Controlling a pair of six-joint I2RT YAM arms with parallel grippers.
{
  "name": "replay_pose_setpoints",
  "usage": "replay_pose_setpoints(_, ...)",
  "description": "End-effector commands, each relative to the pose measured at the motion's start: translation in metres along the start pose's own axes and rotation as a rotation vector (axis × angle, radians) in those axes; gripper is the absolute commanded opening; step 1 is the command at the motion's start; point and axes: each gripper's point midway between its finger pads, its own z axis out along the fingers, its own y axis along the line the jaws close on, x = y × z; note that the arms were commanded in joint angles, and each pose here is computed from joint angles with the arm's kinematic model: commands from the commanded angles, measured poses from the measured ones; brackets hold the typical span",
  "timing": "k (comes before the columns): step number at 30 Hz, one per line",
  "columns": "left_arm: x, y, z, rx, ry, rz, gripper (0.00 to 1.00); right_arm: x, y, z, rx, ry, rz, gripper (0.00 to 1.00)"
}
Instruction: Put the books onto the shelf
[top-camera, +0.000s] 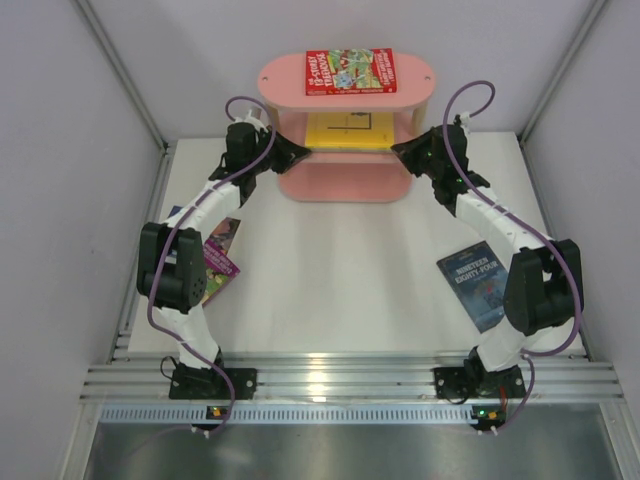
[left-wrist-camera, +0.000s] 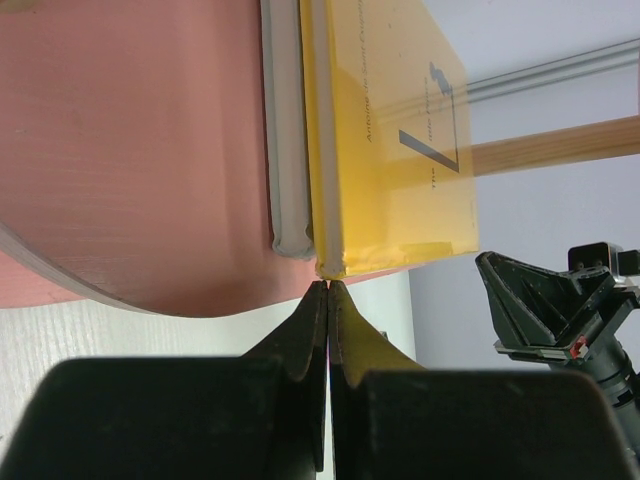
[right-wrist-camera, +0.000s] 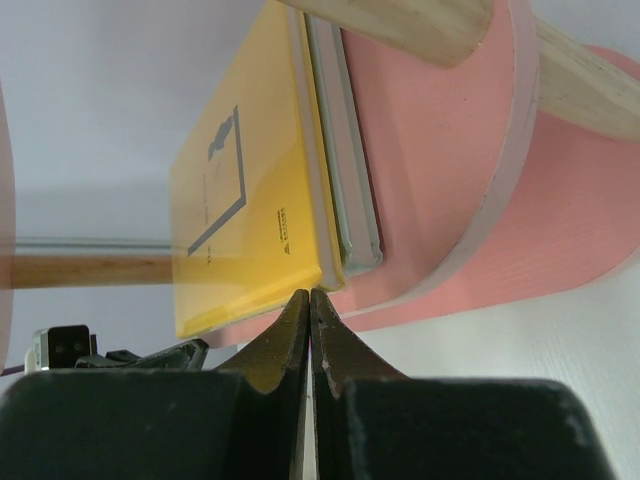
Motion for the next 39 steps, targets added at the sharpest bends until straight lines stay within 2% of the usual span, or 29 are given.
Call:
replay_pose_setpoints(1, -0.0201, -0.0309, 0.0014, 0.090, -0.061, 0.054, 0.00, -0.0199, 0.0135, 0.0017, -0.054, -0.055, -0.007, 0.00)
replay_pose_setpoints(39, -0.0171, -0.0322, 0.0074, 0.084, -0.059, 0.057, 0.00, -0.0219, 0.0098, 0.0071, -0.056, -0.054, -0.002, 0.00)
